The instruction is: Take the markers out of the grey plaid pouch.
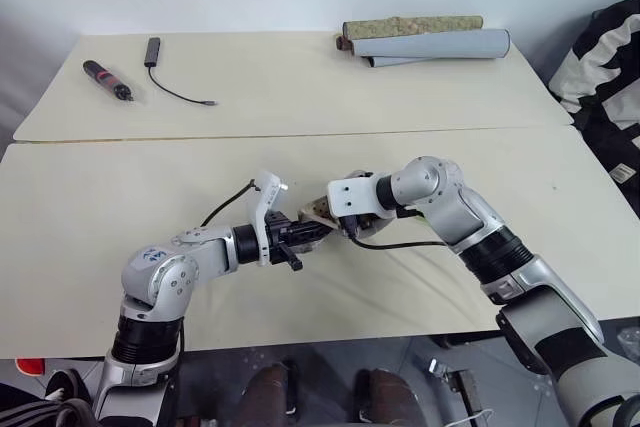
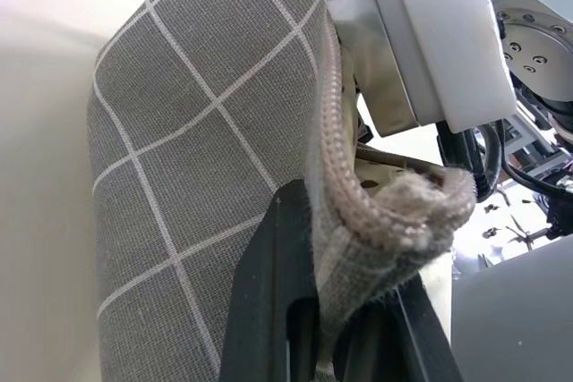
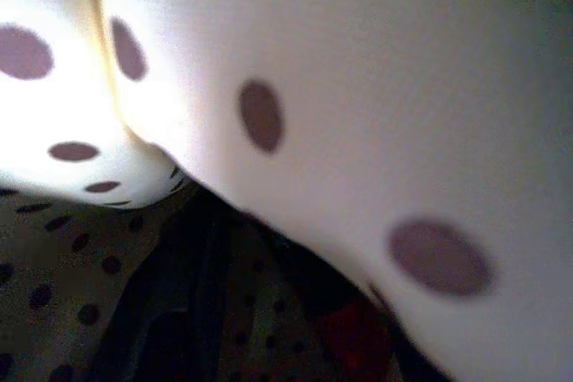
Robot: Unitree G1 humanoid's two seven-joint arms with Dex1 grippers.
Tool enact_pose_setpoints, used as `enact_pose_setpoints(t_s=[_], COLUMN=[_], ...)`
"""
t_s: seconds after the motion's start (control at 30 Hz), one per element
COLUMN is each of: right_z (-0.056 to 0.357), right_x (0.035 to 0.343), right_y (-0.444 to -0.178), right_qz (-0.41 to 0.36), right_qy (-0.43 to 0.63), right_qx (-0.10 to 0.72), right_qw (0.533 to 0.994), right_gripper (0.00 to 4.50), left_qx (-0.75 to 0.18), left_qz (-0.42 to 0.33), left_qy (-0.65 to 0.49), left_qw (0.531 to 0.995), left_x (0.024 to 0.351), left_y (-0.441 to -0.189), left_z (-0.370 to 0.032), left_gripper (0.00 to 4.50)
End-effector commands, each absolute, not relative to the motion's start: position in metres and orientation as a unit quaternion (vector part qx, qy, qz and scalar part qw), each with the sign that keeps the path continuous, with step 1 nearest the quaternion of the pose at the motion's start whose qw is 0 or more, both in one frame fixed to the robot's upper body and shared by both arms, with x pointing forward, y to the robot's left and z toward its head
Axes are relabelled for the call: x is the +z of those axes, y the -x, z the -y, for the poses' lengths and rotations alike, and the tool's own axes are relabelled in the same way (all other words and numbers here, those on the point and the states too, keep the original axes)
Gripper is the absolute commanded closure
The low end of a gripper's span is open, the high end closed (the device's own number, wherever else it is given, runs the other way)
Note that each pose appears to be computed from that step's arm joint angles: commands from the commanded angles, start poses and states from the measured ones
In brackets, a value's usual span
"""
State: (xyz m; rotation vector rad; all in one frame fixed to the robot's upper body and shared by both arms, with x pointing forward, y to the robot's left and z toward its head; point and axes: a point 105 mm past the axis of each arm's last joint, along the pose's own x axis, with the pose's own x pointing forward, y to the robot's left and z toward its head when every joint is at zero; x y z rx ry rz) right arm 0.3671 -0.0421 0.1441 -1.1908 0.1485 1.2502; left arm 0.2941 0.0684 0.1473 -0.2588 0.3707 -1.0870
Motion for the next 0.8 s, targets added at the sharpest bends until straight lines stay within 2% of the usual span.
enact_pose_setpoints(t_s=[0.03,0.13,0.2,0.53,0.8], right_z=[0.042,0.042,0.048,0.087,0.087], right_x=[0.132,0.143,0.155,0.221,0.233], right_y=[-0.365,-0.365,-0.363,-0.345,-0.331], right_qz=[-0.085,-0.071,-0.063,-0.040,-0.040], right_qy=[0.502,0.493,0.491,0.403,0.362], right_qx=[0.554,0.552,0.549,0.560,0.578], right_qw=[0.659,0.669,0.673,0.723,0.730], right_gripper=[2.70,3.56,3.78,3.89,3.90], left_qx=[-0.543,-0.539,-0.533,-0.467,-0.418], left_qz=[-0.145,-0.144,-0.142,-0.109,-0.069], left_qy=[0.119,0.115,0.112,0.061,0.040], left_qw=[0.819,0.822,0.827,0.875,0.905], left_x=[0.160,0.160,0.160,0.159,0.170], left_y=[-0.286,-0.287,-0.289,-0.319,-0.342], left_z=[-0.058,-0.059,-0.062,-0.085,-0.095], left_gripper=[4.50,4.50,4.50,4.50,4.50])
